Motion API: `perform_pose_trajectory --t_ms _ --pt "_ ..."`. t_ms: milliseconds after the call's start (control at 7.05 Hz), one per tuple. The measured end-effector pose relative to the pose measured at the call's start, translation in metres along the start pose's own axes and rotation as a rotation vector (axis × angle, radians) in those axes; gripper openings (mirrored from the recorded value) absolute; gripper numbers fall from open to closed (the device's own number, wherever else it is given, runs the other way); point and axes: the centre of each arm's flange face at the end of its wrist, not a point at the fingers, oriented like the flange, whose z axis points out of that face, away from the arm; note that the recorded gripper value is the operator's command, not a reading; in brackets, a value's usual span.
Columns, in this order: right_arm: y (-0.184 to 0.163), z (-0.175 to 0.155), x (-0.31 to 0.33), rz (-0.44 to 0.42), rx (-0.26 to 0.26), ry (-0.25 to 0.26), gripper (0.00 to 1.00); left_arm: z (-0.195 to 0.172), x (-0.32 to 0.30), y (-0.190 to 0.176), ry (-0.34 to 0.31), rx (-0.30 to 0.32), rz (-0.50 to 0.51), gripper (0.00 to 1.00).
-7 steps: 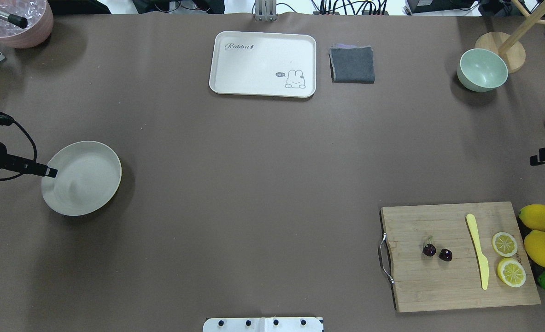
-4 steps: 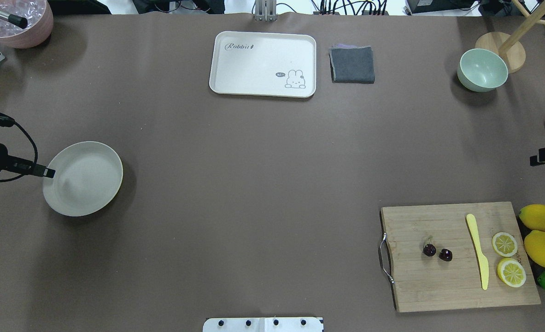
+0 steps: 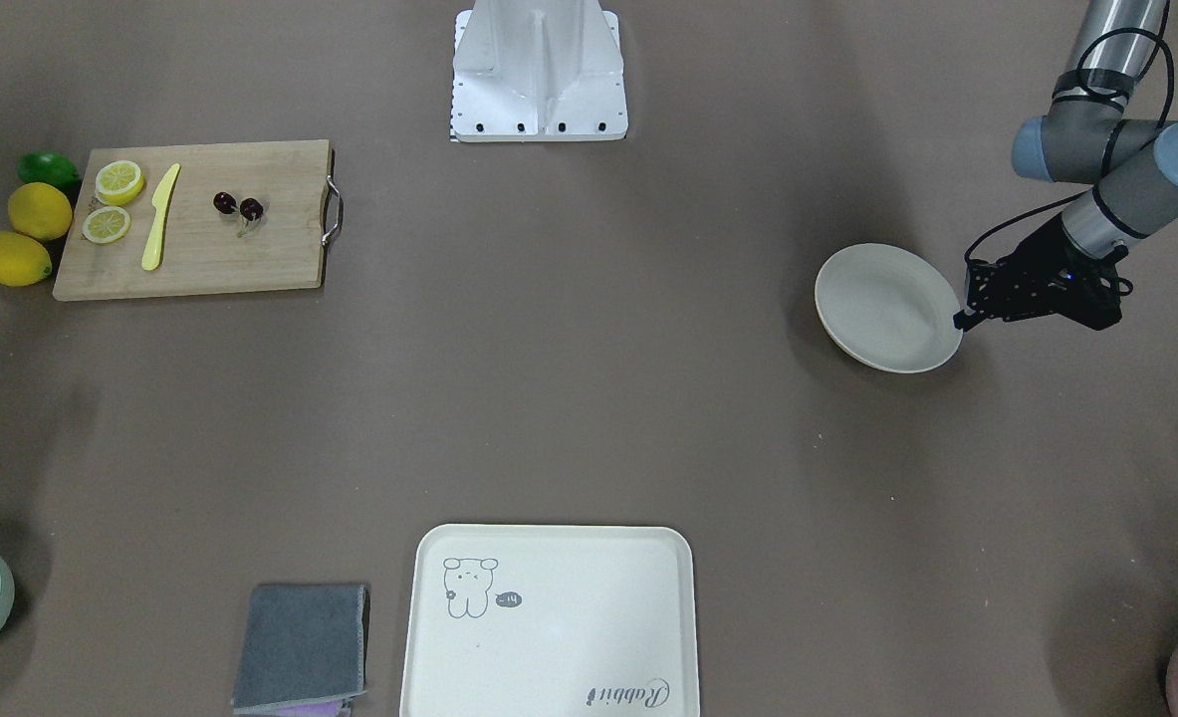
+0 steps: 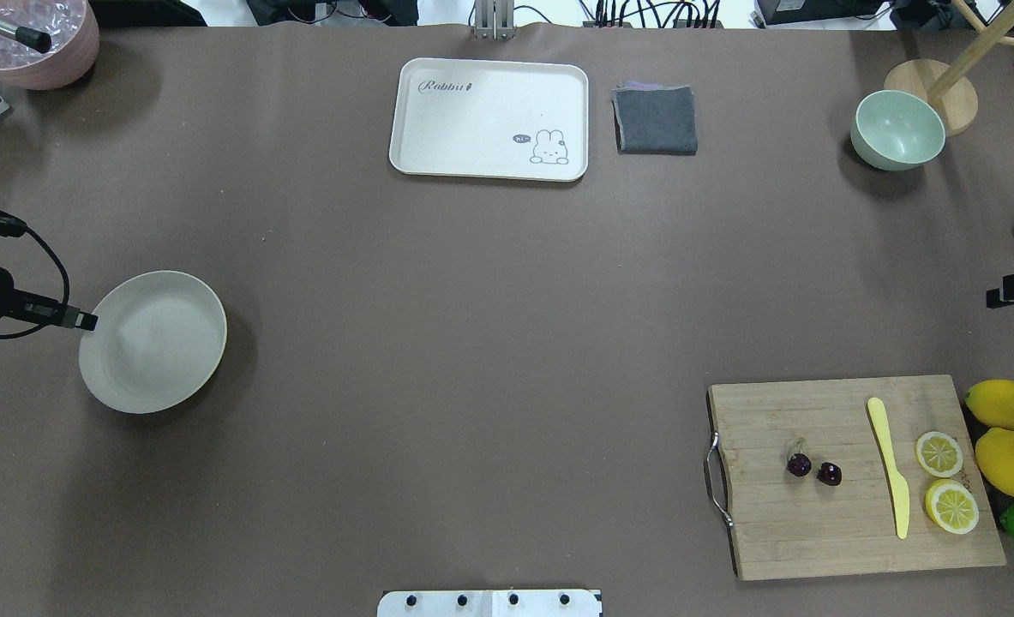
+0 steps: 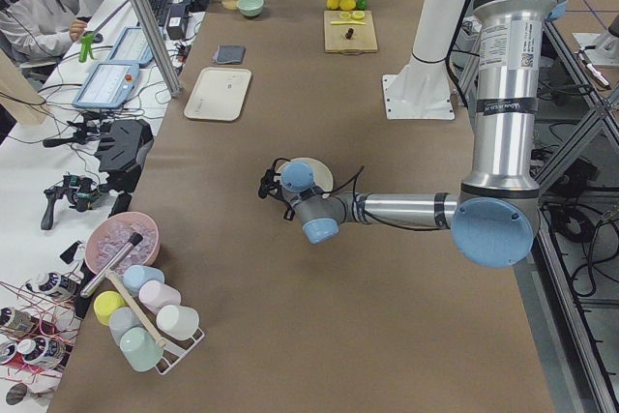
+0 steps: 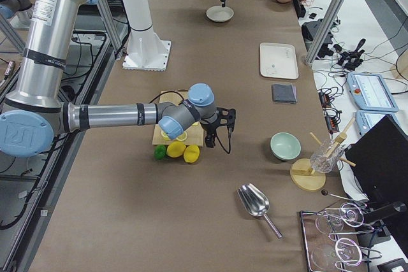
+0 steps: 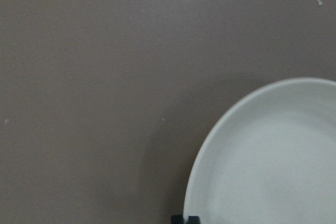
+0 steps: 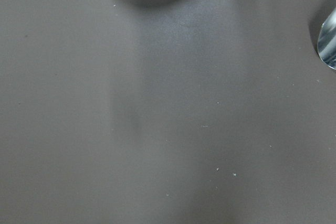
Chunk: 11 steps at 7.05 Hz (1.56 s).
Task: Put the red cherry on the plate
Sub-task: 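Push the white plate with the left gripper toward the table center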
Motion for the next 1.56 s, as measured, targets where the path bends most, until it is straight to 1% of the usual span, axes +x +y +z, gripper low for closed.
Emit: perform_pose_trajectory --t_ms 284,567,709,851,1134,1418,1560 --pt "0.0 0.0 0.0 0.0 0.0 0.0 1.0 -0.004 0.008 -0.003 0.012 0.011 0.001 0.0" --pt "0.0 0.0 0.0 0.001 0.001 0.0 1.0 -0.012 0.049 -0.01 0.064 0.035 -0.04 0.0" --pt "0.0 0.0 0.0 0.001 0.0 0.0 1.0 -0.001 0.081 -0.013 0.083 0.039 -0.064 0.0" --pt "0.0 0.0 0.0 0.001 0.001 0.0 1.0 0.022 0.125 -0.023 0.09 0.048 -0.088 0.0" --pt "0.0 -0.001 -0.001 0.0 0.001 -0.001 1.0 0.069 0.234 -0.056 0.094 0.04 -0.13 0.0" --pt "0.0 0.0 0.0 0.0 0.003 0.0 1.0 0.093 0.323 -0.078 0.1 0.023 -0.168 0.0" --pt "0.0 0.0 0.0 0.0 0.003 0.0 1.0 0.106 0.361 -0.077 0.093 0.019 -0.176 0.01"
